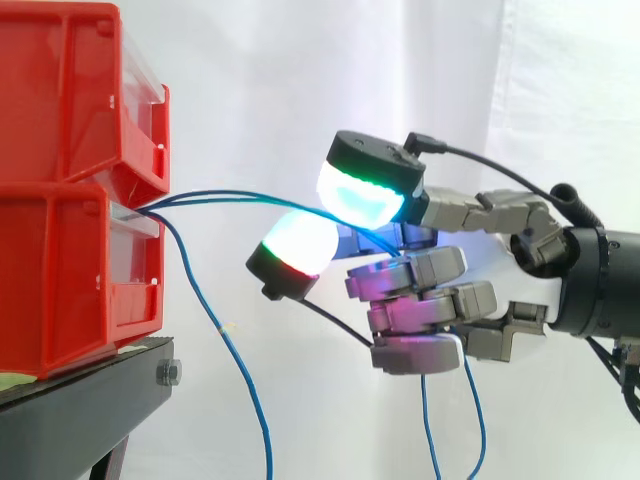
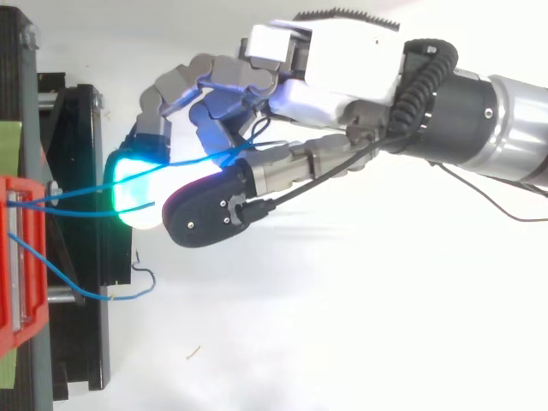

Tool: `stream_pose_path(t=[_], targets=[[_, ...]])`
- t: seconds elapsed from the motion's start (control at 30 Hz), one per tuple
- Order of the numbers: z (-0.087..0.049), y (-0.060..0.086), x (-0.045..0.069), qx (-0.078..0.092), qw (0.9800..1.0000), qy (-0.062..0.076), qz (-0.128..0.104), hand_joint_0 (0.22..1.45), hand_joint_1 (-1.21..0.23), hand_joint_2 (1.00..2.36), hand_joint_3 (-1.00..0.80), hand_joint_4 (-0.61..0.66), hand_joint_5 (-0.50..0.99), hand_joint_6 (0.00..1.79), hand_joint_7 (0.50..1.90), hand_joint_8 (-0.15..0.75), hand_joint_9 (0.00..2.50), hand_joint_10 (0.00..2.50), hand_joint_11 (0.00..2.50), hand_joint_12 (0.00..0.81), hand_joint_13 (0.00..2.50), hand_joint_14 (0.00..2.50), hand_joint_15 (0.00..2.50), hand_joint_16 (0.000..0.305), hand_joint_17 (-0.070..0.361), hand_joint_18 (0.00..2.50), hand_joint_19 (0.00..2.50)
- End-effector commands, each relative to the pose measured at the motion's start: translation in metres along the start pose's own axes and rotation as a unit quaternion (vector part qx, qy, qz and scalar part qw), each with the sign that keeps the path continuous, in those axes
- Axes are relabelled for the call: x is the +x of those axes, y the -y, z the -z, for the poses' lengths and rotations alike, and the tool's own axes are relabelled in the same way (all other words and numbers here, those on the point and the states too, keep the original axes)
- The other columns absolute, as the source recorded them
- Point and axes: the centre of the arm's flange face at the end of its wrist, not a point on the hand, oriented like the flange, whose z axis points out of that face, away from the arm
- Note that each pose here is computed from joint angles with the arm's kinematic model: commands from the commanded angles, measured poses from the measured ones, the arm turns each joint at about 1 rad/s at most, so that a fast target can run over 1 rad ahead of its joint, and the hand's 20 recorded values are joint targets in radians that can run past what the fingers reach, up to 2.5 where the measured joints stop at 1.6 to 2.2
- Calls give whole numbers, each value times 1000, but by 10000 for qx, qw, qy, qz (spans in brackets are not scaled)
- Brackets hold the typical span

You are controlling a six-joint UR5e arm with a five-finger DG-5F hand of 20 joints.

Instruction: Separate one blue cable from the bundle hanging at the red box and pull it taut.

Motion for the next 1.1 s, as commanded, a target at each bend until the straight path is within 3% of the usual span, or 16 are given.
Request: stream_pose_path(t=[0.0, 0.13, 0.37, 0.53, 0.7, 0.83, 0.9, 1.07], targets=[[2, -9, 0, 63, 10000, -16, 13, 677, -743, 1013, -223, 223, -204, 872, 822, 350, 664, 1906, 1052, 358, 1013, 1554, 1140, 40, 91, 1230, 1440], [5, -9, 1, 212, 9998, -45, 41, 672, -759, 1013, -294, 212, -205, 883, 826, 347, 661, 1903, 1044, 350, 1016, 1523, 1144, 39, 88, 1217, 1453], [5, -10, 2, 205, 9998, -45, 62, 609, -600, 1002, -487, 215, -197, 888, 832, 350, 702, 1844, 1033, 351, 1046, 1435, 1158, 39, 89, 1215, 1455], [5, -10, 2, 204, 9998, -45, 70, 639, -569, 1008, -398, 203, -189, 899, 846, 343, 748, 1771, 1086, 344, 1084, 1333, 1186, 38, 86, 1222, 1453], [5, -10, 4, 197, 9998, -52, 66, 640, -671, 1013, -231, 195, -185, 913, 874, 364, 754, 1804, 1060, 362, 1121, 1227, 1188, 43, 98, 1228, 1373], [5, -9, 5, 189, 9998, -59, 64, 651, -764, 1015, -193, 156, -189, 918, 892, 366, 756, 1705, 1110, 374, 1145, 905, 1305, 46, 103, 1181, 1322], [5, -10, 5, 181, 9998, -58, 70, 675, -827, 1014, -224, 148, -198, 924, 885, 345, 742, 1588, 1170, 364, 1136, 578, 1418, 44, 99, 1125, 1282], [5, -9, 5, 189, 9997, -52, 118, 715, -873, 1011, -320, 146, -202, 923, 845, 346, 740, 1448, 1218, 376, 1162, 93, 1543, 44, 100, 1073, 1219]])
